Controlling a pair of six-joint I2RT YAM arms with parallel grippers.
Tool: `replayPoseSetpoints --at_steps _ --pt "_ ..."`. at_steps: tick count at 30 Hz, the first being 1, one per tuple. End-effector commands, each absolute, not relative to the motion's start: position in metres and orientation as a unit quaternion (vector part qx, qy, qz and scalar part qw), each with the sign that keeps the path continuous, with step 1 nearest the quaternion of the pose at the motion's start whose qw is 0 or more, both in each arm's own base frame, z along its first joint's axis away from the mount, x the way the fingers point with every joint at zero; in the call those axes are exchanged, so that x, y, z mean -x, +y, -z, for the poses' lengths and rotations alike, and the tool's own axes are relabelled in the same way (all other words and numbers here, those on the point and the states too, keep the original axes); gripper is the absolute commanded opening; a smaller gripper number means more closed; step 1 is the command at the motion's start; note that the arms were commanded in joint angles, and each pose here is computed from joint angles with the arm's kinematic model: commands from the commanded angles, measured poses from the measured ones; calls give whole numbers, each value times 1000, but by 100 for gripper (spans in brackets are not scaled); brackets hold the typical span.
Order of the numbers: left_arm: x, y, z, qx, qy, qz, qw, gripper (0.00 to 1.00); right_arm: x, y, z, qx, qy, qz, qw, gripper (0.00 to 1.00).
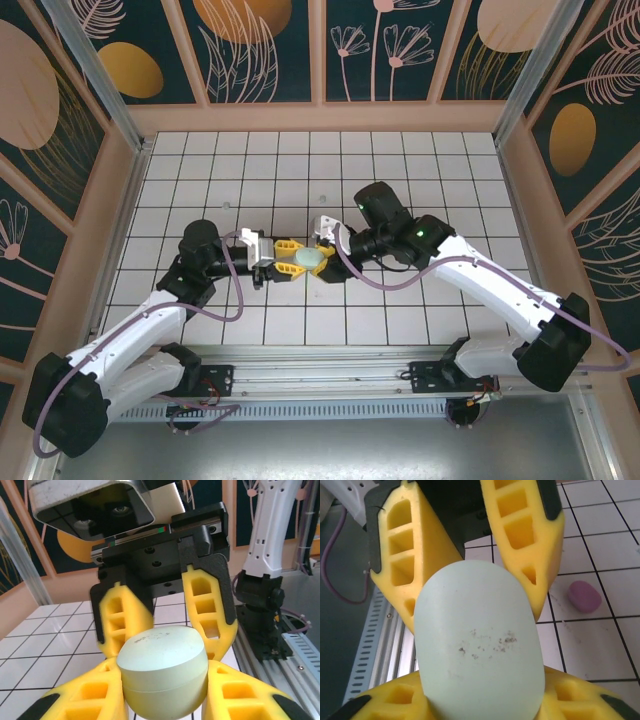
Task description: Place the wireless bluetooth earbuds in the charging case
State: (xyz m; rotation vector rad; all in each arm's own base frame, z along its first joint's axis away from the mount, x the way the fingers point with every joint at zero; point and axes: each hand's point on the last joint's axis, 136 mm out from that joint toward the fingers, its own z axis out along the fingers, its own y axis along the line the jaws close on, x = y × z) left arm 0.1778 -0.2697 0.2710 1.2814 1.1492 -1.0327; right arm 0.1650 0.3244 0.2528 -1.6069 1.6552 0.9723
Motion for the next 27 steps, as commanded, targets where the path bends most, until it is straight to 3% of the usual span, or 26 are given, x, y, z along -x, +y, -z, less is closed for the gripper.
replayPoseSetpoints --at_steps 1,4,11,16,27 --pt "-169 -270 -286 -549 460 440 542 0 -173 334 -275 603 610 -379 348 31" --pt "-169 -269 -285 -547 461 436 545 2 -173 335 -276 600 608 -382 354 27" --pt "-174 -269 -288 -527 479 443 544 35 -178 334 -275 596 612 -369 365 24" --pt "-176 -269 -292 -508 492 458 538 46 -179 333 -275 598 613 -359 373 24" --pt "-180 -271 -282 -492 524 471 511 56 -181 328 -276 603 610 -337 389 22"
